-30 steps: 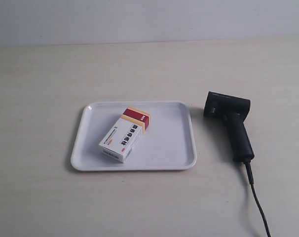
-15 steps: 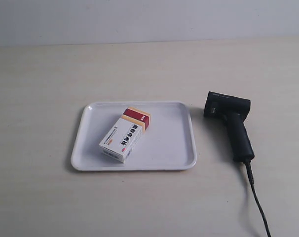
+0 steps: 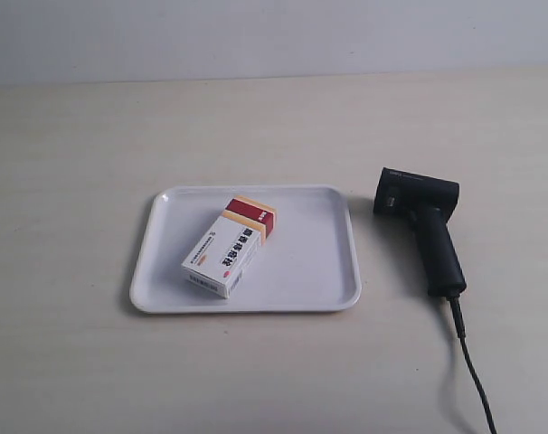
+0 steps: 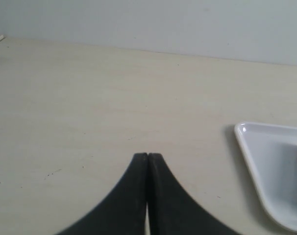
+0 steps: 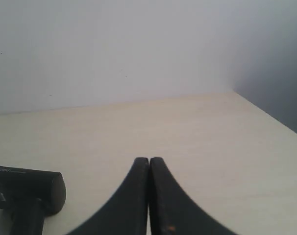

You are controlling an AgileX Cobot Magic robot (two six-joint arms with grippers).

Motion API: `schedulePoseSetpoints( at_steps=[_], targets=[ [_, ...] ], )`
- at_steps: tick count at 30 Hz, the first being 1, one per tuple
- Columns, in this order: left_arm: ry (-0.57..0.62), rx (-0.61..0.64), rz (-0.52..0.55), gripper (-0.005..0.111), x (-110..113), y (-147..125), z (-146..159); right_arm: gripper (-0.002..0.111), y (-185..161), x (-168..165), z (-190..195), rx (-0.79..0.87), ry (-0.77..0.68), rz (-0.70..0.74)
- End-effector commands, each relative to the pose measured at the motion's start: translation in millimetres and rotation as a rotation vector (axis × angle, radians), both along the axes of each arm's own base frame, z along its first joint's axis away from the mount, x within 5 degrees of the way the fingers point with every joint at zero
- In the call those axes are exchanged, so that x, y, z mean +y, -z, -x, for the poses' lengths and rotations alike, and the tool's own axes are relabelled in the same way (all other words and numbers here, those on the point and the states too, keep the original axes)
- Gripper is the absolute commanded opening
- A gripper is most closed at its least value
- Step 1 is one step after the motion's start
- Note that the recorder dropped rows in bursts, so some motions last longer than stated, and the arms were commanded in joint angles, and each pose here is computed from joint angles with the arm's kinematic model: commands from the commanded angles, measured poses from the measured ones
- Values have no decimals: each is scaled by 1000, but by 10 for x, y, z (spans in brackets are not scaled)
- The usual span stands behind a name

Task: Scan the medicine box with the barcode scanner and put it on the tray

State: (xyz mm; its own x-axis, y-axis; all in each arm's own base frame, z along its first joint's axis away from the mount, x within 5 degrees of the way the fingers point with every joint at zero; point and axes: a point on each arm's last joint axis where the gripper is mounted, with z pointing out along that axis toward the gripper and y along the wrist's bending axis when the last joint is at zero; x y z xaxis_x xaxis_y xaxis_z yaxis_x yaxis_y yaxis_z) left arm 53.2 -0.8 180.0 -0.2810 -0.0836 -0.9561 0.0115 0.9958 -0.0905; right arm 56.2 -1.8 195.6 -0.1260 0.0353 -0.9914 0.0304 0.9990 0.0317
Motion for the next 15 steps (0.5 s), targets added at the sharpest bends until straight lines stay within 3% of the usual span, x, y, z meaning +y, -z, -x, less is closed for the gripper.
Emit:
schedulePoseSetpoints(
  at_steps=[1,5,15],
  targets=[
    [0,-11,7,0,-3,-9,1,0,32,-6,7,15,8,10],
    [0,-11,5,0,-2,-9,1,0,134,0,27,128,-2,-6],
    [0,-11,5,0,-2,-9,1,0,133,29,27,128,-57,-2]
  ],
)
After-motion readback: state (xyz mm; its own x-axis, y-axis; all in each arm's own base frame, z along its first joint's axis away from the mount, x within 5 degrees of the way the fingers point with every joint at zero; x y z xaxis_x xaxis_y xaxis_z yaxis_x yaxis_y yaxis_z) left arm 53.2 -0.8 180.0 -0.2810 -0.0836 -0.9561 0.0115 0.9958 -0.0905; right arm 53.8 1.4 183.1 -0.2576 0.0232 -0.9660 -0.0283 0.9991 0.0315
